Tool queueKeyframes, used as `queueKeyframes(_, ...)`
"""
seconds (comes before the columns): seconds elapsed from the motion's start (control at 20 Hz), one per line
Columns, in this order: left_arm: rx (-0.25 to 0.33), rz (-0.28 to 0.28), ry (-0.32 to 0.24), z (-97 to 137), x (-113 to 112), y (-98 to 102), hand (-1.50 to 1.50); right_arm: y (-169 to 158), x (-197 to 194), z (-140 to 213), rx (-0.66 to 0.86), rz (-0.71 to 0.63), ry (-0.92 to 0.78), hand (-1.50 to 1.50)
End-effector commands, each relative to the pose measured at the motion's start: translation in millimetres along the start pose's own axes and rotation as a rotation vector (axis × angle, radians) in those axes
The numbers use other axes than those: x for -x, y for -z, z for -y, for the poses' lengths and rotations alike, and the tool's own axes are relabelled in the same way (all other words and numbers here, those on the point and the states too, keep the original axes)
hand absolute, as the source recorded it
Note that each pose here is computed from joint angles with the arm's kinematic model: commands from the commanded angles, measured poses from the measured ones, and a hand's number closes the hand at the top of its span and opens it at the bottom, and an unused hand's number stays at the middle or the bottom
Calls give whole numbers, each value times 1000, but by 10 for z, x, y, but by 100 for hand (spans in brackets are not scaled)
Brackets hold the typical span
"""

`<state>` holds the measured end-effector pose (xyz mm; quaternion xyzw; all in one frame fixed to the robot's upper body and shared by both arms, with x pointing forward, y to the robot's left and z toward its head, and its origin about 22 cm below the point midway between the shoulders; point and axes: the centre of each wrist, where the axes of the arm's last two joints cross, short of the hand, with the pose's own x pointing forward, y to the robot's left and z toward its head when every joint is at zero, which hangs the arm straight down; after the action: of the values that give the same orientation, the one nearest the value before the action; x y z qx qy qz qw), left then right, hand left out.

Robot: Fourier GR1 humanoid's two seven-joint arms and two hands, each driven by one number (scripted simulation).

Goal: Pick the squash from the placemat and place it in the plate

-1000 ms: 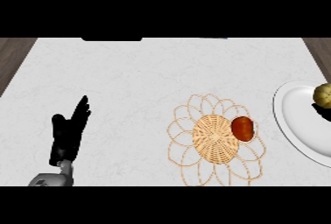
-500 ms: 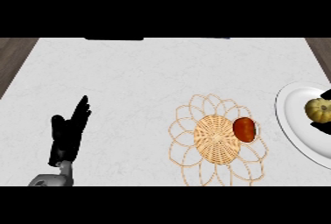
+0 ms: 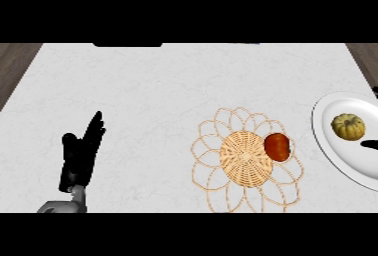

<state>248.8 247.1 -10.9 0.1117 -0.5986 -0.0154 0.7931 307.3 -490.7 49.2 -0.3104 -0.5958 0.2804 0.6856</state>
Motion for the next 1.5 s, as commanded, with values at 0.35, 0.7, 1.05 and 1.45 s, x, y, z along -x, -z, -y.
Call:
queueKeyframes(0.35, -1, 12, 26, -34, 18, -60, 0, -359, 437, 394, 184, 127, 550, -150)
queueKeyframes(0.7, -4, 19, 14, -144, -133, 87, 0, -686, 727, 391, 130, 193, 582, -150)
queueKeyframes(1.05, 17, 0, -4, -134, -24, 53, 0, -443, 588, 156, 128, 204, 559, -150)
queueKeyframes(1.45, -4, 24, 10, 9, 84, -23, 0, -549, 685, 89, 159, 139, 455, -150)
